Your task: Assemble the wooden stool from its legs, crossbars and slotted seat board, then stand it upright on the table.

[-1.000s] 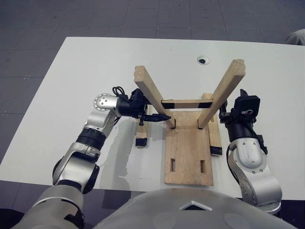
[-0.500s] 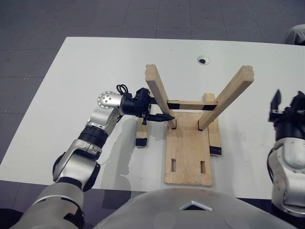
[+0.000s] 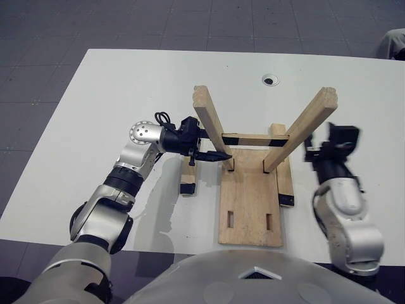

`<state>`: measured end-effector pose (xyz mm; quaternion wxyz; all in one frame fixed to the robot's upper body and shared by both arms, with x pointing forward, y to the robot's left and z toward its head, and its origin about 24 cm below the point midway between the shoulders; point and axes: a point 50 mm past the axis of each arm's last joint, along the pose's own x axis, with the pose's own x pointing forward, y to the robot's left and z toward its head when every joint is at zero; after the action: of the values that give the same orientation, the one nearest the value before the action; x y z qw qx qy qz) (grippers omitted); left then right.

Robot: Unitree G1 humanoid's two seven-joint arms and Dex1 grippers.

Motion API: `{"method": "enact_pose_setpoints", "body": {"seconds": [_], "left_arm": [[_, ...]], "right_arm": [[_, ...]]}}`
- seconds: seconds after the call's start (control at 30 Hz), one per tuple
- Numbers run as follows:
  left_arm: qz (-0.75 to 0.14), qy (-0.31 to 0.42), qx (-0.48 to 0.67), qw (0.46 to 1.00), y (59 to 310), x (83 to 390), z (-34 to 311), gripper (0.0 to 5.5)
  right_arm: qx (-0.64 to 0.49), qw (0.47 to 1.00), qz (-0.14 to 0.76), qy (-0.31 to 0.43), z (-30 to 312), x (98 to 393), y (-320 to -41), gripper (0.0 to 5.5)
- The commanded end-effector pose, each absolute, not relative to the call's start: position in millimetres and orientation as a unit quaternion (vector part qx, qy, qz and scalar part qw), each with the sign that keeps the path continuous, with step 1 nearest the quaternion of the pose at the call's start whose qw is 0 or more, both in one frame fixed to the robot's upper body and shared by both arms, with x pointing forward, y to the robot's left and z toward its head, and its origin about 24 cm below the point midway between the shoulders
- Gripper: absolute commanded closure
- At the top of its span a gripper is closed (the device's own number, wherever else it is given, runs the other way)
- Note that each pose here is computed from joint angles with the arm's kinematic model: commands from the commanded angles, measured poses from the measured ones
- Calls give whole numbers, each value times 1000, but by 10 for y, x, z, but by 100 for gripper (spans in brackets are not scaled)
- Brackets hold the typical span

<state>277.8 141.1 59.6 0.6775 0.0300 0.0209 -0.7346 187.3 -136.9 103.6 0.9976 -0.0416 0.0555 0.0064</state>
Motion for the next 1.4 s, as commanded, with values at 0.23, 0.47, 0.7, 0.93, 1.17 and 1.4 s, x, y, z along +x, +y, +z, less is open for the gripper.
{"method": "enact_pose_setpoints", "body": {"seconds": [0.23,0.47,0.7,0.93,1.17,1.4], "left_arm": [[-731,437,190,488,2107,1803,-552,345],[-729,427,180,504,2089,1815,-546,345],[-728,423,172,511,2077,1803,-557,345],[-732,394,109,546,1886,1831,-505,345],[-717,327,23,615,1529,2052,-224,345],[-714,265,-25,648,1282,2136,211,345]], "right_arm": [[-14,984,176,24,1195,1633,-669,301],[-89,994,62,6,1215,1848,-1253,301],[-129,989,-50,-53,1497,1926,-1818,301],[-60,979,-128,-145,1882,1915,-2124,301],[-29,981,-92,-169,1965,1925,-2059,301],[-24,983,-76,-167,1958,1927,-2009,301]]}}
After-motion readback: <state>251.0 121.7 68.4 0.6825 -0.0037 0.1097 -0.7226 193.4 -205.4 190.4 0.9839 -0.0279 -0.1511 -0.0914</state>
